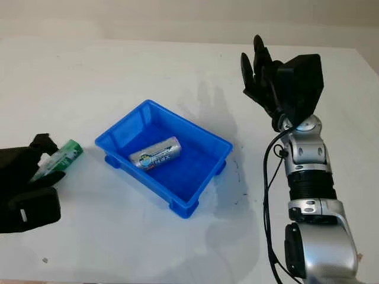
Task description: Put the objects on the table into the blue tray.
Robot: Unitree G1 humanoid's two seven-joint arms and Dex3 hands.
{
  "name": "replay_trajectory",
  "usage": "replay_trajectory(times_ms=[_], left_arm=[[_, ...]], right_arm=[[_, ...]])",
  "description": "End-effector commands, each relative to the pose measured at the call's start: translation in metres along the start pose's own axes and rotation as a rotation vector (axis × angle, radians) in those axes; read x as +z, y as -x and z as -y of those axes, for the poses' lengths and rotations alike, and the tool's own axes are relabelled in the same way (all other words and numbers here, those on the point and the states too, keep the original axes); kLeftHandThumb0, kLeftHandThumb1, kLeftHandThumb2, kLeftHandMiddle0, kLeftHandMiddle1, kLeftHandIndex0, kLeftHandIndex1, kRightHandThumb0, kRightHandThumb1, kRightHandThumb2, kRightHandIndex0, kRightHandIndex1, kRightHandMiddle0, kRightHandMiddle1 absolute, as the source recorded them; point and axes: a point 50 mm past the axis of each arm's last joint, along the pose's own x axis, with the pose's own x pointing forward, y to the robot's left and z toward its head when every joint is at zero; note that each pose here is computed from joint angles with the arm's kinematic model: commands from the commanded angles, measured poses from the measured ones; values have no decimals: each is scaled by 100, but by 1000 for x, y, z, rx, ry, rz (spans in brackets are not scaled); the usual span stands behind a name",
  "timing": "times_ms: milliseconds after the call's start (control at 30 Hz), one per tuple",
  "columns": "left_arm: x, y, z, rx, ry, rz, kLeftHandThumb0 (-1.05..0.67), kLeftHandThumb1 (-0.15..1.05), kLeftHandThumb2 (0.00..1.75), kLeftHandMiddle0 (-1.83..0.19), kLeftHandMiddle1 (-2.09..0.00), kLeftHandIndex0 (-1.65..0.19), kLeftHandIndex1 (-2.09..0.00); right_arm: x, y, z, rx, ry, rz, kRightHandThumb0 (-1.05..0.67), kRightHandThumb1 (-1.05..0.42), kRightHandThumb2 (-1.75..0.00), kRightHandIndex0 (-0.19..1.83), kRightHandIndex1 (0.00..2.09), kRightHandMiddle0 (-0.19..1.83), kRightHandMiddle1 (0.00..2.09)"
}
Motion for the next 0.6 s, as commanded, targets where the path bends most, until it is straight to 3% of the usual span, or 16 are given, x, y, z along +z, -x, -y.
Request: replay_trajectory(times_ms=[0, 33, 100, 200, 267, 367, 467, 567], left_arm=[[-3, -1, -11, 45, -26, 2, -38, 105, 55, -96, -209, -42, -209], [-3, -2, -17, 51, -23, -8, -38, 105, 55, -95, -209, -42, -209], [-4, -2, -30, 73, 1, -36, -39, 105, 55, -88, -209, -23, -209], [-6, -2, -53, 161, 18, -61, -39, 105, 53, -52, -209, 9, -209], [-8, -3, -68, 221, 39, -72, -40, 105, 54, -40, -209, 17, -209], [-9, -2, -92, 330, 96, -99, -42, 105, 49, -45, -209, 4, -209], [-10, 1, -110, 418, 106, -75, -40, 105, 45, -49, -209, 0, -209], [-10, 7, -136, 530, 115, -60, -40, 105, 42, -36, -209, 0, -209]], right_arm=[[4, 1, 6, -11, -1, 24, -65, -105, -70, -19, 0, -19, 0], [4, 1, 6, -10, 0, 24, -66, -105, -70, -19, 0, -19, 0], [4, 1, 6, -11, 4, 22, -66, -105, -69, -19, 0, -19, 0], [4, 1, 5, -11, 8, 20, -66, -105, -69, -19, 0, -19, 0], [3, 0, 5, -10, 4, 18, -66, -105, -68, -19, 0, -19, 0], [3, 0, 5, -9, 2, 18, -67, -105, -67, -19, 0, -19, 0], [3, 0, 4, -12, 6, 17, -68, -105, -67, -19, 0, -19, 0], [3, 0, 4, 0, 11, 20, -67, -105, -68, -19, 0, -19, 0]])
